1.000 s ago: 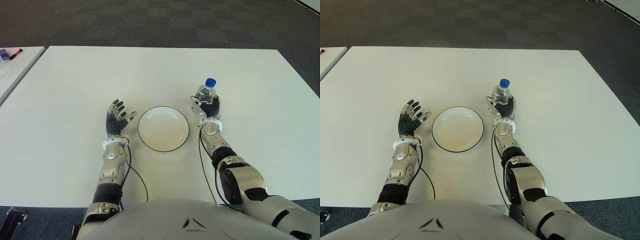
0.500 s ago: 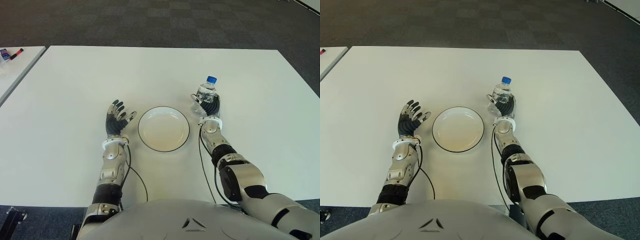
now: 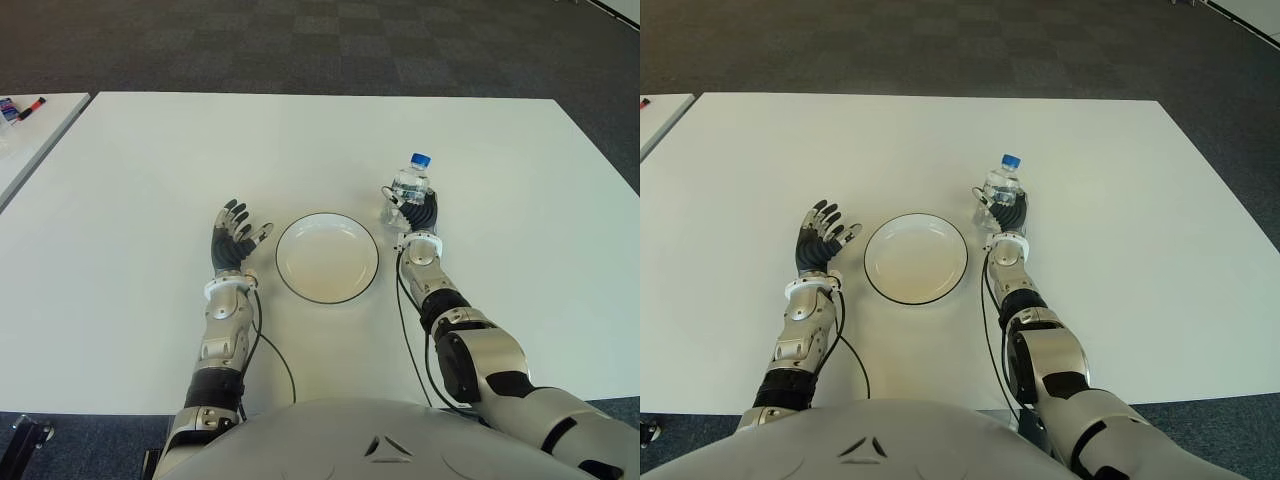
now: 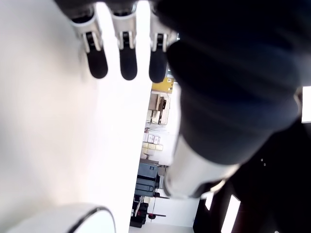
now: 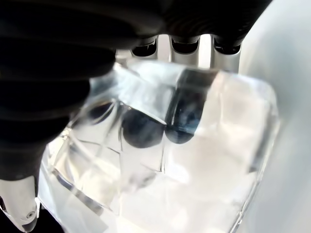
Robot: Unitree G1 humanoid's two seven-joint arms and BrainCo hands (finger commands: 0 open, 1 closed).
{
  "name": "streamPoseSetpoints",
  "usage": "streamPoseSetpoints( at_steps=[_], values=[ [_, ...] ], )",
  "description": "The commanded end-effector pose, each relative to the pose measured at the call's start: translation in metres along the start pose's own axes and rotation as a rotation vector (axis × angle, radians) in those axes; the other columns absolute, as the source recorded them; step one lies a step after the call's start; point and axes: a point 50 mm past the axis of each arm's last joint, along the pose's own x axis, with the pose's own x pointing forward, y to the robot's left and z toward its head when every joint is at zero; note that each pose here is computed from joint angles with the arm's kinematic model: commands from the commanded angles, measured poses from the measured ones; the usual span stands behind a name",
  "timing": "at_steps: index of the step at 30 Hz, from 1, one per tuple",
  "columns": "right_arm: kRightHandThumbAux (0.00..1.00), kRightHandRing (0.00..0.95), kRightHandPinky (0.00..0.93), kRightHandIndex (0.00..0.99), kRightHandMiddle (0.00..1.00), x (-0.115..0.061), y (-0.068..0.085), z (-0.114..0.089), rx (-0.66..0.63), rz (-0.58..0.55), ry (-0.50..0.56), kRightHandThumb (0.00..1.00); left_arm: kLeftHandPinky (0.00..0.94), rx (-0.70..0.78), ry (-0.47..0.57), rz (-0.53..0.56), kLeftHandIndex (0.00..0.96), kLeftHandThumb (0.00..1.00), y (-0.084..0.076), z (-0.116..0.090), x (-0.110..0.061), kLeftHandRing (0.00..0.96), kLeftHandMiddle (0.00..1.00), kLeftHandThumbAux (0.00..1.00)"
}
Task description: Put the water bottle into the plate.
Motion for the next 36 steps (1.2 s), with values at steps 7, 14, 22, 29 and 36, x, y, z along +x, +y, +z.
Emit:
streamPoseSetpoints(
  at_steps=[7,14,22,29,36],
  values=[
    [0.678,0.886,0.864,0.400,0.539,-0.006,0.001,-0.003,0.094,0.031,-0.020,0.855,0.191,-0.029,0.036,0.000,0.161,0.073,-0.006,-0.007,-0.004,0.168,0.190,0.998],
    [0.678,0.889,0.861,0.400,0.539,-0.011,0.006,0.000,0.105,0.045,-0.076,0.855,0.193,-0.028,0.038,0.001,0.160,0.073,-0.006,-0.007,-0.004,0.170,0.192,0.998],
    [0.677,0.891,0.869,0.404,0.540,-0.030,0.018,0.018,0.094,0.067,-0.241,0.857,0.189,-0.031,0.038,0.003,0.159,0.066,-0.006,-0.007,-0.004,0.168,0.190,0.998],
    [0.675,0.886,0.868,0.408,0.541,-0.044,0.013,0.033,0.051,0.104,-0.385,0.858,0.189,-0.027,0.040,-0.001,0.157,0.063,-0.007,-0.007,-0.004,0.166,0.188,0.998],
    [0.674,0.884,0.864,0.409,0.542,-0.053,0.009,0.043,0.022,0.125,-0.442,0.858,0.193,-0.028,0.041,-0.007,0.152,0.059,-0.008,-0.008,-0.003,0.166,0.184,0.998]
  ],
)
